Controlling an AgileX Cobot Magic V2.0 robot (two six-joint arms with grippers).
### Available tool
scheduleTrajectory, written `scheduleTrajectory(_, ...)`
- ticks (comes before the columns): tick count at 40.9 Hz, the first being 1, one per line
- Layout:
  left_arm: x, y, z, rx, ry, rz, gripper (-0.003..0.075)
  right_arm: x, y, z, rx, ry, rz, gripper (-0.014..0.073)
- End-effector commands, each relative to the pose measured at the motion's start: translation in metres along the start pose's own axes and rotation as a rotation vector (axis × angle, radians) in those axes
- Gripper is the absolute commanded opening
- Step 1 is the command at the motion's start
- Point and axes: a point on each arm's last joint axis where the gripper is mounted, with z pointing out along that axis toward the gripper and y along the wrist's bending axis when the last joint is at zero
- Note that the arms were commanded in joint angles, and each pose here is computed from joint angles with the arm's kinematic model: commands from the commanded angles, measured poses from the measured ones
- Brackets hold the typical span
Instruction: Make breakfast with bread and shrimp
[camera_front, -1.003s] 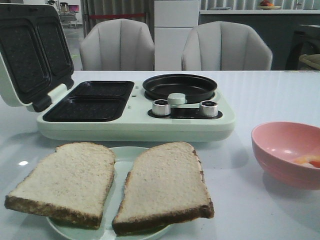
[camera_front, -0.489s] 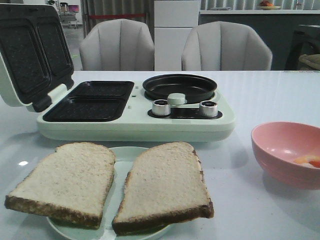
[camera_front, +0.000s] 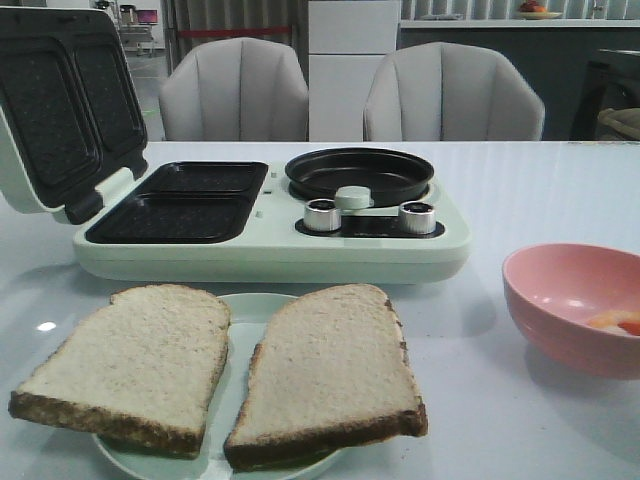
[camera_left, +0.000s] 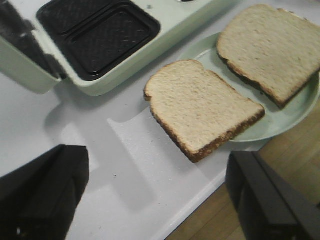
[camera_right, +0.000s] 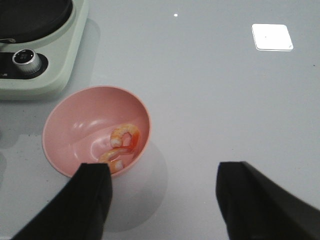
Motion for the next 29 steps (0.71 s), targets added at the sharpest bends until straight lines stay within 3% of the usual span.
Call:
scheduleTrajectory(1, -0.012, -0.003, 0.002, 0.014, -0.071, 0.131, 0.0593, -0.015, -0.001, -0.003, 0.010, -0.092, -0.012, 0.0552)
scheduleTrajectory(8, -0.011, -0.011, 0.021, 0.056, 0.039, 0.332, 0.0593, -0.015, -0.001, -0.003, 0.010, -0.092, -0.012, 0.0552)
scheduleTrajectory(19, -0.012, -0.031, 0.065, 0.135, 0.175, 0.541, 0.0593, -0.015, -0.001, -0.003, 0.010, -0.092, -0.012, 0.0552)
scheduleTrajectory(29, -0.010, -0.044, 0.104, 0.026, 0.261, 0.694, 0.0593, -0.015, -0.001, -0.003, 0.010, -0.092, -0.012, 0.0552)
